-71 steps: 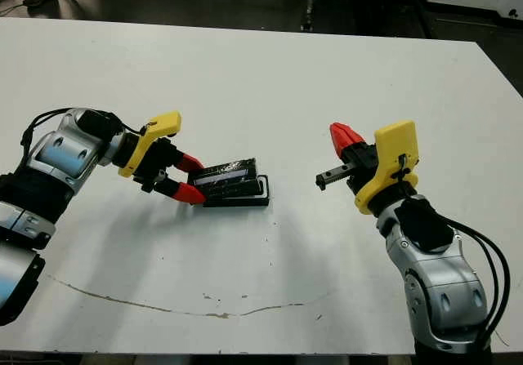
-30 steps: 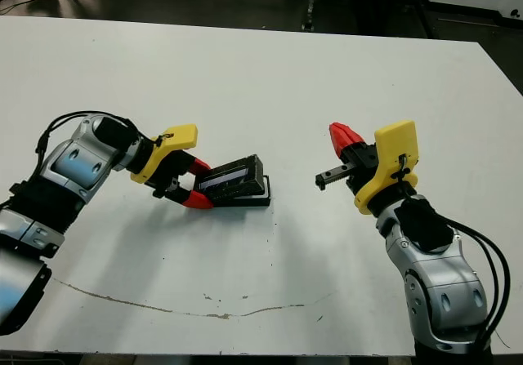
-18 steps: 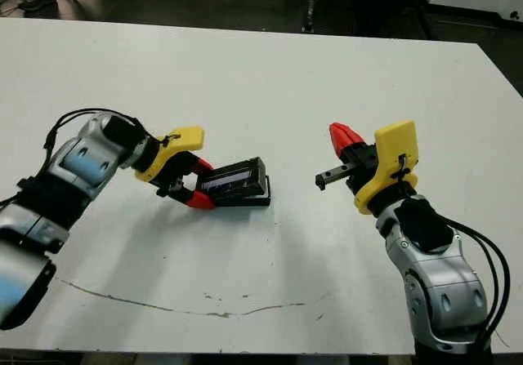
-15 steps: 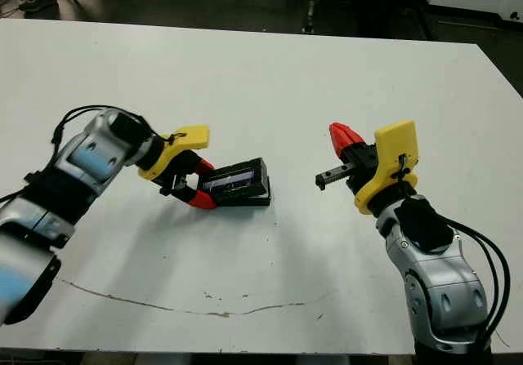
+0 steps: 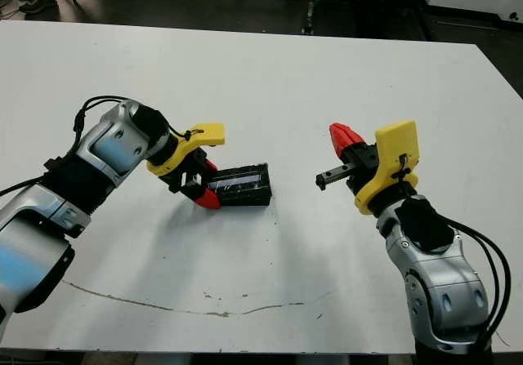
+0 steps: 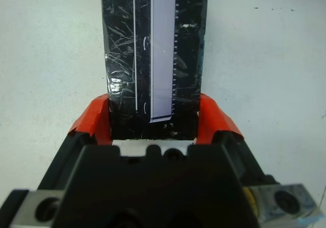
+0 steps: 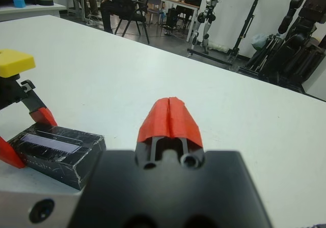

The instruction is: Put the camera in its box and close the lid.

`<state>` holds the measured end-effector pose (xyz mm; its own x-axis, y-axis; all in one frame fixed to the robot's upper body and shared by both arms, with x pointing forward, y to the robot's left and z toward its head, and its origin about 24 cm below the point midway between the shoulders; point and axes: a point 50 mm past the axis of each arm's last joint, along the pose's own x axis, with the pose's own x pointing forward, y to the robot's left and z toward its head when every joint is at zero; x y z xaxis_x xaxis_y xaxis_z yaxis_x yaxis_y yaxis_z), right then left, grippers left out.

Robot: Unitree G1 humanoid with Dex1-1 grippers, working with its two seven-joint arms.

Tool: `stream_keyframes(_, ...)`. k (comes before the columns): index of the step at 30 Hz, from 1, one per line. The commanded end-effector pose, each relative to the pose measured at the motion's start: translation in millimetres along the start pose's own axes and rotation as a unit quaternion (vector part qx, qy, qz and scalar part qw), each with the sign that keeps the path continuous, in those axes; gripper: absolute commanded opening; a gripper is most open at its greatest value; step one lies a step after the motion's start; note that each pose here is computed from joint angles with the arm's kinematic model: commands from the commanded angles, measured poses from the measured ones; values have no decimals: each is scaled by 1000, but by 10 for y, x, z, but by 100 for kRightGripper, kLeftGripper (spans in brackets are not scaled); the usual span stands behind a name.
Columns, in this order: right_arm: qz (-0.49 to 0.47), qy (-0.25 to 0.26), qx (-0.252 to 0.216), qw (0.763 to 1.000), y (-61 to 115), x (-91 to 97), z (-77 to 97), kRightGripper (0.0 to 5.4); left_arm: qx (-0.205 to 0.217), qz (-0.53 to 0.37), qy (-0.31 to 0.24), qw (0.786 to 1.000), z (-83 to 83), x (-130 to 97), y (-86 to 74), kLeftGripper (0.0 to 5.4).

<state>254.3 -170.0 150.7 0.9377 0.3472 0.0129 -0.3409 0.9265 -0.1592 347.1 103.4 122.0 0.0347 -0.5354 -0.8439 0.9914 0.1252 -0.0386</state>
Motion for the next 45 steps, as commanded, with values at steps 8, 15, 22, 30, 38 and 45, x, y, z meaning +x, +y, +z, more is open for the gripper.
stream_keyframes(8,-6,5,-2,1000,-27,-11,-9,0,-29,-32,40,998,-110,301,-127,317)
stream_keyframes(15,-3,7,-2,1000,-15,-1,-12,0,-6,-39,69,997,-91,351,-156,317)
stream_keyframes(22,-3,9,-5,1000,-13,-2,-19,0,14,-48,64,997,-37,416,-184,317)
stream_keyframes(30,-5,9,-5,1000,-7,-1,-19,0,28,-49,67,996,26,525,-236,317)
stream_keyframes(38,-4,9,2,1000,-6,-3,-27,0,103,-35,103,989,89,527,-272,354)
stream_keyframes(45,-5,11,7,1000,2,-5,-33,0,196,-11,92,976,39,460,-287,446)
